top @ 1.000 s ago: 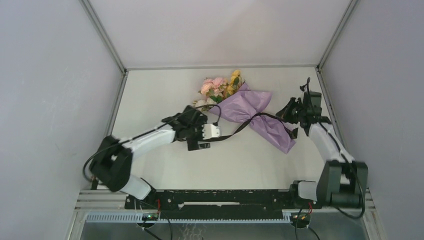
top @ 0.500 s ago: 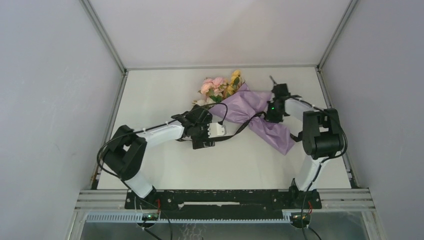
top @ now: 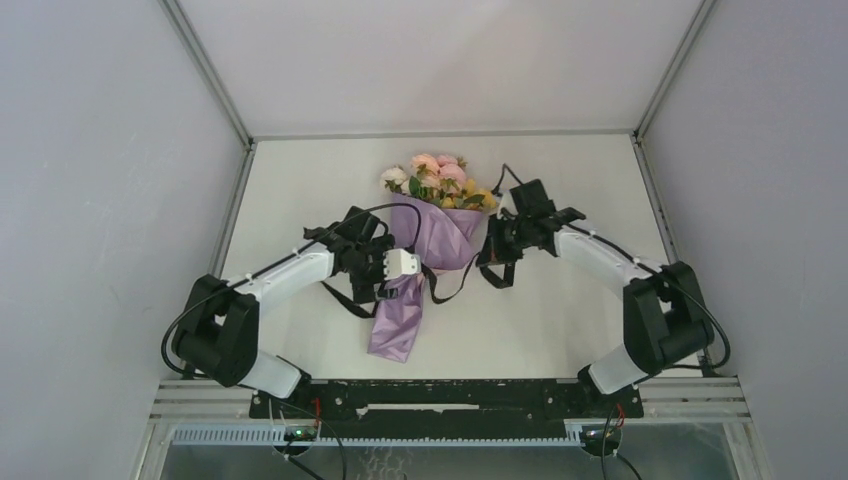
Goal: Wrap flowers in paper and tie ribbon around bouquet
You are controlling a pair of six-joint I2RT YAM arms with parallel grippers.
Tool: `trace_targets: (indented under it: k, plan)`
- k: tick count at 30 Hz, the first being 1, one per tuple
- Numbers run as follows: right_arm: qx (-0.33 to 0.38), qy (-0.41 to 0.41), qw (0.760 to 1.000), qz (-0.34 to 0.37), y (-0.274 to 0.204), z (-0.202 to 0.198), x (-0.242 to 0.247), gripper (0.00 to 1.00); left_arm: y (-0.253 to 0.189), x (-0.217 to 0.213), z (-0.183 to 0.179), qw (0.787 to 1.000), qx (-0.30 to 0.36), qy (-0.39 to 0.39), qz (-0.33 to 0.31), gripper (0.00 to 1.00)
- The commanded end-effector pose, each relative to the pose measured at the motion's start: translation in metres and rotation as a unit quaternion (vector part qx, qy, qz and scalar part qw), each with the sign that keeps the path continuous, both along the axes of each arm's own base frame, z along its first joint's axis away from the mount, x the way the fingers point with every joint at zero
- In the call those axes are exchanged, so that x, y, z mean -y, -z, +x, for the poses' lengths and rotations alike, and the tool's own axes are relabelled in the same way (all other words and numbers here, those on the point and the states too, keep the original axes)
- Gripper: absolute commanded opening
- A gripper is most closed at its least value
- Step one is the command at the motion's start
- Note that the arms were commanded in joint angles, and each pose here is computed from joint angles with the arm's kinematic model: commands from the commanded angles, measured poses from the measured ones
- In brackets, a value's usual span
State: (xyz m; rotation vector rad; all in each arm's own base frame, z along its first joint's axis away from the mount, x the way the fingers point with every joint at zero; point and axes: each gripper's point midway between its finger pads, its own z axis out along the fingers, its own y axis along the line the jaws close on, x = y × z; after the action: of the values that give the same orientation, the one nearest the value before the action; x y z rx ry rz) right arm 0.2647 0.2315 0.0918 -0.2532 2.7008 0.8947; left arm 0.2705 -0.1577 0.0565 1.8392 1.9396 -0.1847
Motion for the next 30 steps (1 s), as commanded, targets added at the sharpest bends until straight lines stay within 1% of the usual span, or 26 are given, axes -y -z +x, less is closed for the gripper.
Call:
trace_targets:
  k: [1,3,6,9,11,13,15,17,19,21,22,24,25,26,27,28,30]
  plan:
    - [0.045,0.035,0.998,0.017,-0.026,0.011,0.015,0.00,0.015,-0.015,-0.041,0.995,-0.068,0.066,0.035,1.00]
    - [0.054,0.036,0.998,0.014,-0.031,0.010,0.019,0.00,0.019,-0.032,-0.054,0.991,-0.081,0.089,0.065,1.00]
    - [0.058,0.039,0.998,0.004,-0.031,0.009,0.026,0.00,0.014,-0.056,-0.068,0.985,-0.102,0.107,0.088,1.00]
    - [0.059,0.044,0.997,0.001,-0.032,0.010,0.029,0.00,0.011,-0.071,-0.076,0.983,-0.116,0.106,0.094,1.00]
    - [0.060,0.042,0.997,0.005,-0.032,0.010,0.027,0.00,0.015,-0.066,-0.082,0.984,-0.120,0.107,0.079,1.00]
    - [0.061,0.042,0.997,0.007,-0.033,0.012,0.026,0.00,0.020,-0.051,-0.077,0.989,-0.104,0.088,0.059,1.00]
    - [0.063,0.041,0.997,0.009,-0.034,0.012,0.025,0.00,0.028,-0.038,-0.062,0.995,-0.060,0.057,0.051,1.00]
    - [0.066,0.039,0.997,0.013,-0.037,0.011,0.025,0.00,0.032,-0.028,-0.054,0.997,-0.028,0.053,0.041,0.99]
    - [0.072,0.037,0.996,0.022,-0.044,0.010,0.025,0.00,0.033,-0.021,-0.051,0.998,-0.014,0.050,0.036,0.91]
    - [0.080,0.040,0.996,0.028,-0.051,0.009,0.027,0.00,0.037,-0.017,-0.047,0.998,-0.004,0.040,0.044,0.78]
    - [0.085,0.042,0.995,0.030,-0.055,0.010,0.028,0.00,0.040,-0.016,-0.048,0.998,-0.007,0.036,0.049,0.69]
    - [0.099,0.049,0.993,0.040,-0.064,0.011,0.031,0.00,0.048,-0.017,-0.051,0.997,-0.025,0.037,0.061,0.49]
    - [0.108,0.052,0.992,0.047,-0.069,0.011,0.032,0.00,0.050,-0.018,-0.052,0.997,-0.030,0.033,0.064,0.37]
    - [0.116,0.057,0.990,0.055,-0.074,0.011,0.035,0.00,0.051,-0.020,-0.054,0.996,-0.037,0.037,0.071,0.23]
    - [0.122,0.063,0.989,0.061,-0.078,0.011,0.038,0.00,0.052,-0.023,-0.055,0.995,-0.041,0.039,0.077,0.06]
    - [0.129,0.069,0.987,0.066,-0.082,0.011,0.042,0.00,0.051,-0.026,-0.054,0.995,-0.037,0.032,0.084,0.01]
    - [0.140,0.087,0.984,0.072,-0.088,0.011,0.053,0.00,0.048,-0.034,-0.051,0.995,-0.026,0.021,0.093,0.00]
